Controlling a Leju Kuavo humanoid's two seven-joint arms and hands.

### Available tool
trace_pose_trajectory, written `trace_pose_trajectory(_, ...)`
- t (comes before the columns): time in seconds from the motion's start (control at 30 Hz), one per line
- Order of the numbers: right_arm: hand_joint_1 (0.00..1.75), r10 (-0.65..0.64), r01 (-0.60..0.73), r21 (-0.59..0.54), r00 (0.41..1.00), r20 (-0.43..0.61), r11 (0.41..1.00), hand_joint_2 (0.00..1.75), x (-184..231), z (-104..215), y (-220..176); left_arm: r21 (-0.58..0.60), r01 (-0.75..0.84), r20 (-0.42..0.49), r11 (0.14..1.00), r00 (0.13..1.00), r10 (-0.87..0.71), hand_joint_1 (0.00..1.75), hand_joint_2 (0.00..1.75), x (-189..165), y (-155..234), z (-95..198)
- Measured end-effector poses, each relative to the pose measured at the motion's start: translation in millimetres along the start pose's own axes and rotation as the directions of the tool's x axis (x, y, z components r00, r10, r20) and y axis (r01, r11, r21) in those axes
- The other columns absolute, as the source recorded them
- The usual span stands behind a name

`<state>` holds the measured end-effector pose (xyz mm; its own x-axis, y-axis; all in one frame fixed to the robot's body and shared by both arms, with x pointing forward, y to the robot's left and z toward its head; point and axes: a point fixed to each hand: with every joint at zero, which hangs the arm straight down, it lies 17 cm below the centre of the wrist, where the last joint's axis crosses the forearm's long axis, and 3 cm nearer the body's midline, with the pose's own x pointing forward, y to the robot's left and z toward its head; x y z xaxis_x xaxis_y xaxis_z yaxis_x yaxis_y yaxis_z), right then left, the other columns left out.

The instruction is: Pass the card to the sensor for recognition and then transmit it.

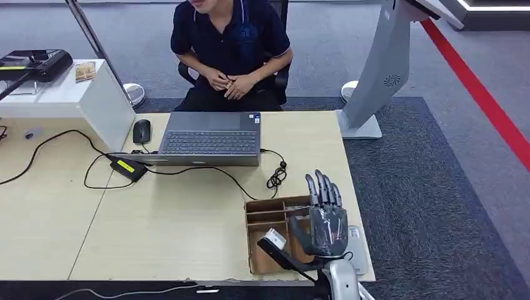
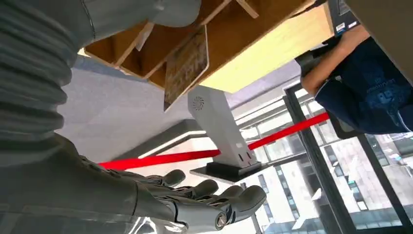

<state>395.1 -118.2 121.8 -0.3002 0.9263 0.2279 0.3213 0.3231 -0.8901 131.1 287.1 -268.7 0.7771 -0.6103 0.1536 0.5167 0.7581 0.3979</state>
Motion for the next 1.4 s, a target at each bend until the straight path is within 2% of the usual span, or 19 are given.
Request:
trace_pose_trajectory(0.5,0.00,0.008,-0.008,0.009,1.000,-0.002,1.000,1.75,-4.2,4.3,2.4,0.003,0.000,-0.002,1.000,1.000,0.000,0.00,0.00,-1.5,1.8,-0.6)
trace_pose_trajectory(0.53,0.07,0.009,-0.009,0.009,1.000,-0.002,1.000,1.75,-4.3,4.3,2.4,0.003,0.000,-0.002,1.000,1.000,0.000,0.00,0.00,-1.5,1.8,-0.6)
trace_pose_trajectory(0.67,0.75,0.010,-0.010,0.010,1.000,-0.002,1.000,1.75,-4.7,4.4,2.5,0.003,0.000,0.002,1.000,1.000,0.000,0.00,0.00,-0.9,1.9,-0.6)
trace_pose_trajectory(0.7,1.45,0.010,-0.010,0.010,1.000,-0.002,1.000,1.75,-4.7,4.4,2.5,0.003,0.000,0.002,1.000,1.000,0.000,0.00,0.00,-0.8,1.9,-0.6)
trace_pose_trajectory(0.73,1.48,0.010,-0.010,0.010,1.000,-0.002,1.000,1.75,-4.7,4.4,2.5,0.003,0.000,0.002,1.000,1.000,0.000,0.00,0.00,-0.8,2.0,-0.6)
trace_pose_trajectory(0.8,1.38,0.010,-0.010,0.010,1.000,-0.002,1.000,1.75,-4.7,4.4,2.5,0.003,0.000,0.003,1.000,1.000,0.000,0.00,0.00,-0.6,1.9,-0.6)
trace_pose_trajectory(0.83,1.38,0.010,-0.010,0.010,1.000,-0.002,1.000,1.75,-4.7,4.4,2.5,0.003,0.000,0.005,1.000,1.000,0.000,0.00,0.00,-0.3,1.9,-0.6)
trace_pose_trajectory(0.87,0.98,0.010,-0.010,0.010,1.000,-0.002,1.000,1.75,-4.7,4.4,2.5,0.003,0.000,0.007,1.000,1.000,0.000,0.00,0.00,0.0,1.9,-0.6)
trace_pose_trajectory(0.97,0.70,0.010,-0.010,0.010,1.000,-0.002,1.000,1.75,-4.7,4.4,2.5,0.003,0.000,0.008,1.000,1.000,0.000,0.00,0.00,0.2,1.9,-0.6)
trace_pose_trajectory(1.0,0.44,0.010,-0.010,0.010,1.000,-0.002,1.000,1.75,-4.7,4.4,2.5,0.003,0.000,0.008,1.000,1.000,0.000,0.00,0.00,0.2,1.9,-0.6)
trace_pose_trajectory(1.07,0.49,0.010,-0.010,0.010,1.000,-0.002,1.000,1.75,-4.7,4.4,2.5,0.003,0.000,0.009,1.000,1.000,0.000,0.00,0.00,0.4,1.9,-0.6)
trace_pose_trajectory(1.13,0.45,0.010,-0.010,0.010,1.000,-0.002,1.000,1.75,-4.7,4.4,2.5,0.003,0.000,0.009,1.000,1.000,0.000,0.00,0.00,0.4,1.9,-0.6)
trace_pose_trajectory(1.2,0.31,0.010,-0.010,0.010,1.000,-0.002,1.000,1.75,-4.7,4.4,2.5,0.003,0.000,0.010,1.000,1.000,0.000,0.00,0.00,0.6,1.9,-0.6)
trace_pose_trajectory(1.27,0.38,0.010,-0.010,0.010,1.000,-0.002,1.000,1.75,-4.7,4.4,2.5,0.003,0.000,0.010,1.000,1.000,0.000,0.00,0.00,0.6,1.9,-0.6)
trace_pose_trajectory(1.4,0.30,0.010,-0.010,0.010,1.000,-0.002,1.000,1.75,-4.7,4.4,2.4,0.004,0.000,0.010,1.000,1.000,0.000,0.00,0.00,0.4,2.1,-0.6)
